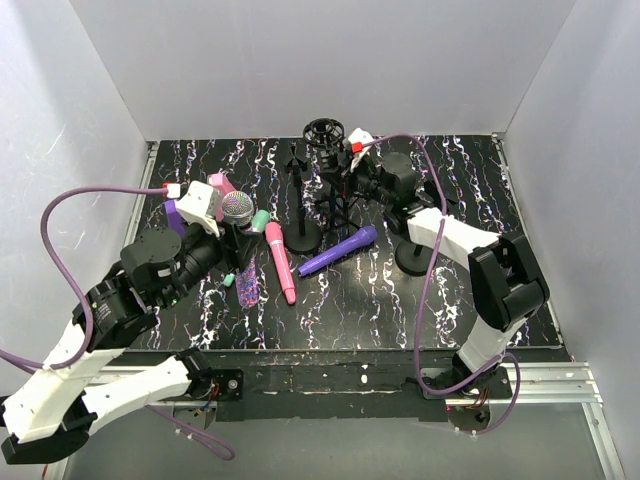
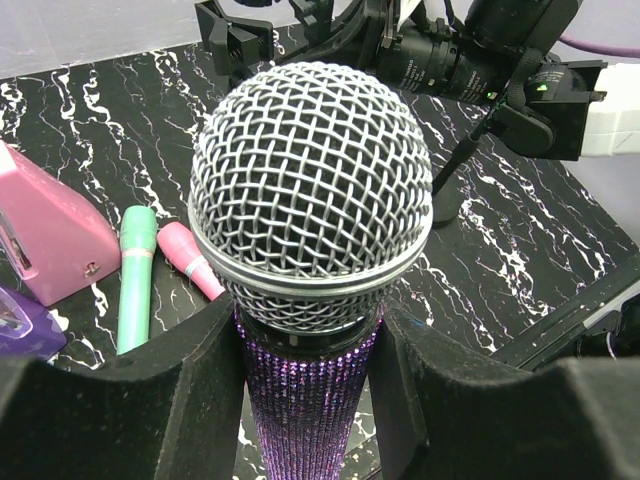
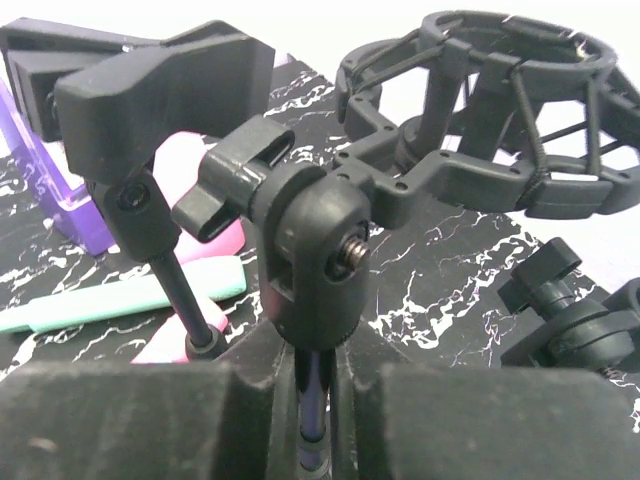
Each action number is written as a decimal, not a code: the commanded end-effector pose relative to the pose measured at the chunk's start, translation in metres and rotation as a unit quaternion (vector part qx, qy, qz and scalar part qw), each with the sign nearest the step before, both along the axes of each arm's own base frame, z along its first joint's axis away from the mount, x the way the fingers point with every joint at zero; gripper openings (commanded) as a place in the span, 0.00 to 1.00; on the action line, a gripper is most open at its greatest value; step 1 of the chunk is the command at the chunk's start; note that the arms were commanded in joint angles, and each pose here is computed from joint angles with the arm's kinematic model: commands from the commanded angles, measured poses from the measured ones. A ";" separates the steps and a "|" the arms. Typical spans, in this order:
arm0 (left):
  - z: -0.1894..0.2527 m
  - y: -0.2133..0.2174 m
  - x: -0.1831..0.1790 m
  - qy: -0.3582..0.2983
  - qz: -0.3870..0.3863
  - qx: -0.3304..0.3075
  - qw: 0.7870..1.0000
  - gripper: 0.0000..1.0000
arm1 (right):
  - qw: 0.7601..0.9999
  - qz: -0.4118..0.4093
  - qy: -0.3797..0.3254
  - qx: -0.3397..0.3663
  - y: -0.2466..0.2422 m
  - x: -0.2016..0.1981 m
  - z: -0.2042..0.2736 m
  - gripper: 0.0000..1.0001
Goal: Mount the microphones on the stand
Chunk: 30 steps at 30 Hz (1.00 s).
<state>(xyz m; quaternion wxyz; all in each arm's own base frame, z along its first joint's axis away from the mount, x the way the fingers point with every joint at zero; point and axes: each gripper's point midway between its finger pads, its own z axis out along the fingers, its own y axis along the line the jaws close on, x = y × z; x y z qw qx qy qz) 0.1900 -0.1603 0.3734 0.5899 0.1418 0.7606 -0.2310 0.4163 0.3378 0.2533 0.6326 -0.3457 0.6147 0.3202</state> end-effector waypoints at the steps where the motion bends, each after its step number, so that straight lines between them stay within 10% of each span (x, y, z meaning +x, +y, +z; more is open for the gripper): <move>1: 0.014 0.002 0.001 -0.018 0.007 -0.025 1.000 0.00 | 0.999 0.024 -0.036 0.025 0.009 -0.001 0.037 0.04; 16: 0.023 0.005 -0.004 -0.026 0.001 -0.044 0.999 0.00 | 0.995 0.077 -0.026 0.054 0.008 0.006 0.156 0.01; 30: 0.037 -0.005 -0.010 -0.039 -0.030 -0.063 0.997 0.00 | 0.977 0.212 0.007 0.014 -0.015 -0.108 0.173 0.01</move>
